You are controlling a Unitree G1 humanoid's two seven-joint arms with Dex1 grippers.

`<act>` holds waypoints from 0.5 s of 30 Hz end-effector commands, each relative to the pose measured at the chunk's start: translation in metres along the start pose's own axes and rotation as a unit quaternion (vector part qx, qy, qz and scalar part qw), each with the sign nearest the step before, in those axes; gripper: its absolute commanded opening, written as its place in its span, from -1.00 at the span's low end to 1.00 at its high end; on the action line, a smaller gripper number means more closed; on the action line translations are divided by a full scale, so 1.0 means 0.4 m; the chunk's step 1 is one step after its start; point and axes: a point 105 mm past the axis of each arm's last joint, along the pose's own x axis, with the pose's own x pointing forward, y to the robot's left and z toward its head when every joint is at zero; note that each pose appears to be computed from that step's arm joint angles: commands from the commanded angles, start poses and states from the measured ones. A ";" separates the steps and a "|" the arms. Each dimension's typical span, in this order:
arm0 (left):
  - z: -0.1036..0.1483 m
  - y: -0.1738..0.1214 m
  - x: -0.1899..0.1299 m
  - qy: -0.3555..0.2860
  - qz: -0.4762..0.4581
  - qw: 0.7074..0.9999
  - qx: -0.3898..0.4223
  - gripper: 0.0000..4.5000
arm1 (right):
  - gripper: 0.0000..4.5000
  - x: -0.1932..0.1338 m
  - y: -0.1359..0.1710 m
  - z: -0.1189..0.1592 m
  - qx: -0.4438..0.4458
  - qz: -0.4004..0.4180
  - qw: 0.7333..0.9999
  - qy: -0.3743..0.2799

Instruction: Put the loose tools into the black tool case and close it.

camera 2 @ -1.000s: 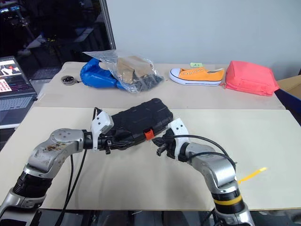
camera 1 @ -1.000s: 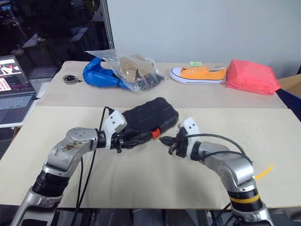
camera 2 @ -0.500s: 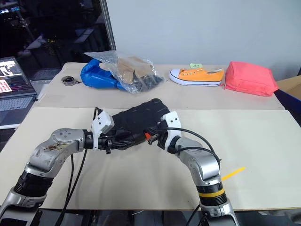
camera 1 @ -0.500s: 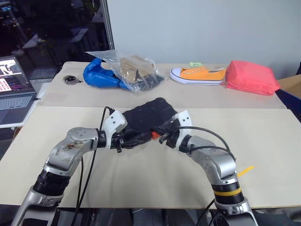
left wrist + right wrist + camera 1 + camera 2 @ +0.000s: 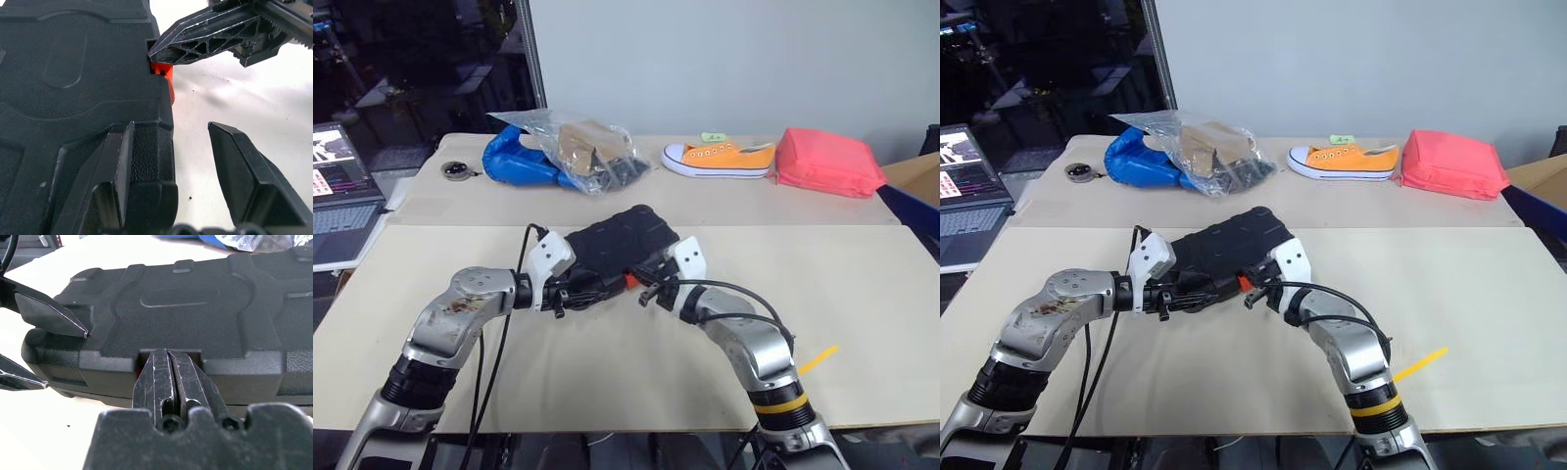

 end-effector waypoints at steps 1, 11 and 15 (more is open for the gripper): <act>-0.073 -0.017 0.014 0.049 -0.013 0.998 -0.039 0.15 | -0.97 0.003 0.009 -0.109 0.005 0.005 0.997 0.072; -0.075 -0.016 0.012 0.052 -0.015 0.998 -0.040 0.15 | -0.97 0.033 -0.002 -0.097 -0.010 -0.003 0.998 0.057; -0.074 -0.016 0.015 0.051 -0.015 0.998 -0.041 0.15 | -0.97 0.036 -0.009 -0.075 -0.010 -0.003 0.999 0.034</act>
